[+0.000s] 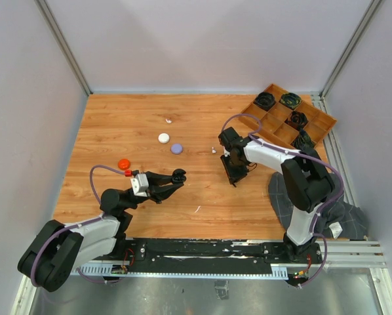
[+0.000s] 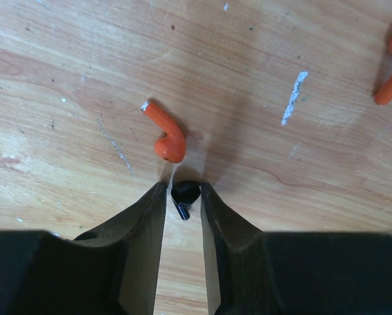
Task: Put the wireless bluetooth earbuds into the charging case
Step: Pick up the earbud from the center of the board.
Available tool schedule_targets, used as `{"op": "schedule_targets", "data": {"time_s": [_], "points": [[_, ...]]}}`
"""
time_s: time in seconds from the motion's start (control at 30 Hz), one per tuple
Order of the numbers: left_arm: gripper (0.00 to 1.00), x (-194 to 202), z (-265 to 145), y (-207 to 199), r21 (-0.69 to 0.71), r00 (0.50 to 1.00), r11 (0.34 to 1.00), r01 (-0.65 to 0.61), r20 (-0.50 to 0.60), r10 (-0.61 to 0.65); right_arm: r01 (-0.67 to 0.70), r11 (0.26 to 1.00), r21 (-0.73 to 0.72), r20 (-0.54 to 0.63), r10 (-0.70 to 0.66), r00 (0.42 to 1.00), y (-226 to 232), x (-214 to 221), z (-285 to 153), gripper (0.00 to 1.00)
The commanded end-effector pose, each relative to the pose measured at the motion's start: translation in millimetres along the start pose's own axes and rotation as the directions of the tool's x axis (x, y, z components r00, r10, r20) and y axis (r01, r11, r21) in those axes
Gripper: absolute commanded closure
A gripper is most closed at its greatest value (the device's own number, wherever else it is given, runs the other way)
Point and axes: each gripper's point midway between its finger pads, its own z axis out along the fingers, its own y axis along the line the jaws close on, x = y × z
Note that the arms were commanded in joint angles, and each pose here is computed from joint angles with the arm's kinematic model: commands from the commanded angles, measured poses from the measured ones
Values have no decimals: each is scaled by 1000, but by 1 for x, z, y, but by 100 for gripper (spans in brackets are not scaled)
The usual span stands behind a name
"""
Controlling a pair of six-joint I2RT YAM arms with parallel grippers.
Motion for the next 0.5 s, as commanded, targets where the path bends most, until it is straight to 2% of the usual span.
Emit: {"op": "schedule_targets", "data": {"time_s": [0.0,0.3,0.47], "points": [[100,5,-5,-2,-8,1000,1000,-9,-10,9,8,999,33,-35,-7,999,2,6,8,72],[100,2,-7,-3,-11,1000,1000,-22,4,22,60,998,19,12,-60,998,11,-1,-5,82],[100,-3,-9,-2,-19,998,998,-62,24,62,103,994,-31,109,-99,989,24,-14,-30,86]]}}
